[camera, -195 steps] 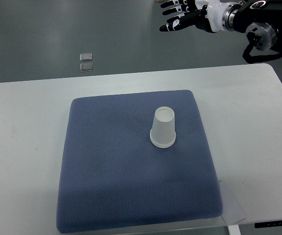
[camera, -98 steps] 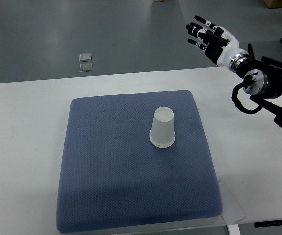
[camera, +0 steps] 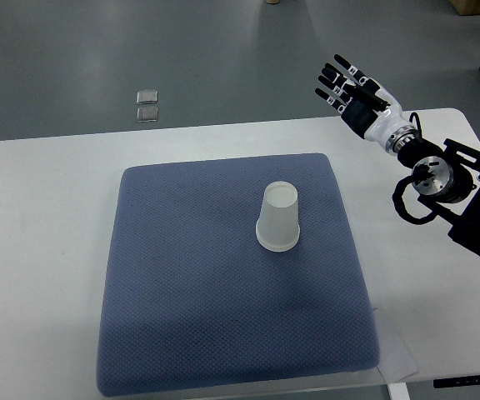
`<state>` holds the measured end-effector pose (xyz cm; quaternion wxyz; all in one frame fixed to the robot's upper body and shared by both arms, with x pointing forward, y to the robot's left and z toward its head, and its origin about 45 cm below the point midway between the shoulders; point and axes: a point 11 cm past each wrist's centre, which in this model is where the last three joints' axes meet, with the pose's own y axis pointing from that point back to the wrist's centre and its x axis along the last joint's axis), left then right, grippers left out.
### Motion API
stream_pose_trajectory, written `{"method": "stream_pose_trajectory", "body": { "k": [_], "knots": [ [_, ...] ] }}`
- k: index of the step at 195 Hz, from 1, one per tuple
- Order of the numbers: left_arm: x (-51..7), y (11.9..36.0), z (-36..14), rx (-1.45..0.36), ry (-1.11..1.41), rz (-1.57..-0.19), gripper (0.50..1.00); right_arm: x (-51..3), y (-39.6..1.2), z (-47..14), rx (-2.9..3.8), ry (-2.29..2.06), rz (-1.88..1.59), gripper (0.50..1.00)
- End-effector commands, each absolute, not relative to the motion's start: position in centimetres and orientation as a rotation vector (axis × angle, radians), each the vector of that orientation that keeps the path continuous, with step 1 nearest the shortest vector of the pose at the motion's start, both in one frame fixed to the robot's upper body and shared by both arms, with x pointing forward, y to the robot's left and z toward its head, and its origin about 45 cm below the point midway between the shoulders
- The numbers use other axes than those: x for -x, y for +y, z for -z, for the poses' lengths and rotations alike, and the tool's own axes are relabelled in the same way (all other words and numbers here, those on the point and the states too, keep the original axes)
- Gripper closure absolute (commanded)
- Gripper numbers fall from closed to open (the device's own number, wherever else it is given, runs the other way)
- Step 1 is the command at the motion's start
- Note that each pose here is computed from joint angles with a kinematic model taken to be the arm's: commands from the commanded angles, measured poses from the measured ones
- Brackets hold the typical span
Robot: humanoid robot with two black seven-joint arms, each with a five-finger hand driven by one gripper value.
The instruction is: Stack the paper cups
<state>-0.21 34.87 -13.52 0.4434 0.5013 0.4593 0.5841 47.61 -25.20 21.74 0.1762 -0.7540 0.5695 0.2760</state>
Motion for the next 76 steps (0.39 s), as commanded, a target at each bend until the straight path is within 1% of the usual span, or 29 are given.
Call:
{"method": "stream_pose_trajectory", "body": {
  "k": [1, 28, 42, 76],
  "knots": [
    [0.2, 34.9, 13.5, -1.242, 1.14, -1.448, 0.5, -47.6, -25.8, -21.6, 2.14, 1.594, -0.769, 0.585],
    [0.2, 34.9, 13.5, -1.242, 1.14, -1.448, 0.5, -47.5, -26.8, -20.8, 2.144, 1.609, -0.764, 0.585],
    [0.2, 34.9, 13.5, -1.244, 1.139, -1.449, 0.5, -47.3, -26.0, -19.9, 2.148, 1.61, -0.785, 0.585],
    [0.2, 34.9, 13.5, -1.242, 1.14, -1.448, 0.5, -46.8, -26.5, -18.4, 2.14, 1.649, -0.806, 0.585]
  ]
}}
